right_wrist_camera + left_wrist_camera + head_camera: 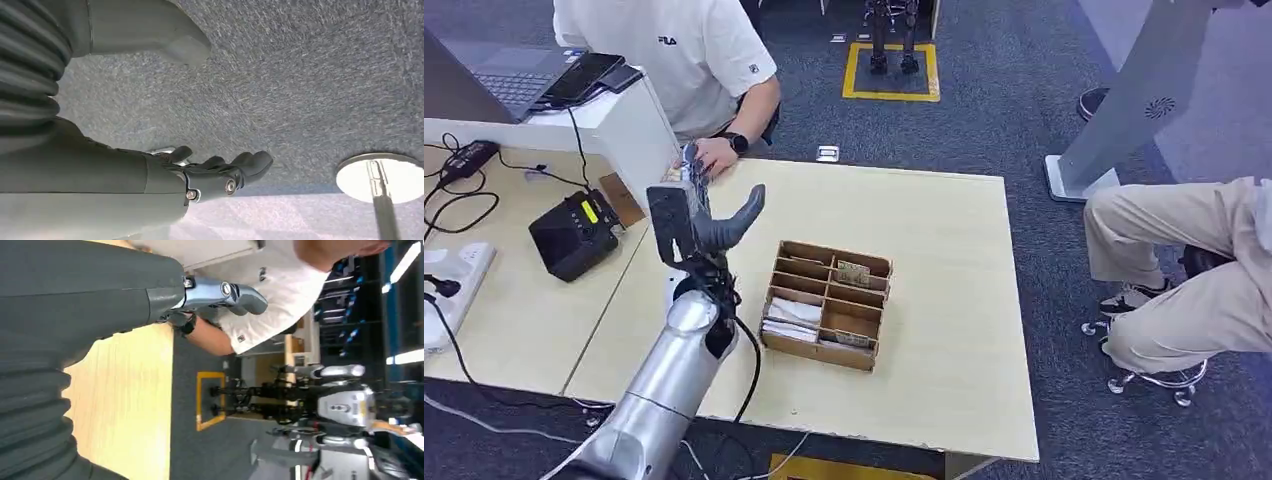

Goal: Pass the card to the sensor for recognition and then transmit it.

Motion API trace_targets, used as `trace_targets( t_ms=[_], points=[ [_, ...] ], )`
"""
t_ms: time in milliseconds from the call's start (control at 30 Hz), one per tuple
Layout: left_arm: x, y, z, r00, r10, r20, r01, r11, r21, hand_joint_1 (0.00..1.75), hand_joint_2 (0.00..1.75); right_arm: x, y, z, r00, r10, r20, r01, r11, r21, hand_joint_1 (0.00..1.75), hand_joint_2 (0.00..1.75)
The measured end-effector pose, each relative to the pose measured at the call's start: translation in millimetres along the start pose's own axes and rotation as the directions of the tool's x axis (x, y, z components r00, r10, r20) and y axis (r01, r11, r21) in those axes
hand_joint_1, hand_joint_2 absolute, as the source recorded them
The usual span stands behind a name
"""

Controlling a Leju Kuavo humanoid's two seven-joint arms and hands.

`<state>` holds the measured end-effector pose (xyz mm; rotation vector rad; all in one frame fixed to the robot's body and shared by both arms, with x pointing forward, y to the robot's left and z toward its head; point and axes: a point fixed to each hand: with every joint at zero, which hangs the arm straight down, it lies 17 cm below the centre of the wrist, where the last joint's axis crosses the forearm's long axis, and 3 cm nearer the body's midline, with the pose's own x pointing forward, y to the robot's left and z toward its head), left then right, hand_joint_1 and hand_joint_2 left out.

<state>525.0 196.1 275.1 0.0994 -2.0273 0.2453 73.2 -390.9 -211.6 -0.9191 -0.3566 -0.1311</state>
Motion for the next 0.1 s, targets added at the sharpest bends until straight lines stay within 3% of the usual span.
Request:
trace_targets(
  t_ms=[100],
  points=[
    [22,11,17,0.996,-0.003,0.087,0.001,1.0,0.022,0.0,1.75,-1,0,0,1.0,-0.01,-0.006,0.01,1.0,-0.003,0.0,1.75]
  ],
)
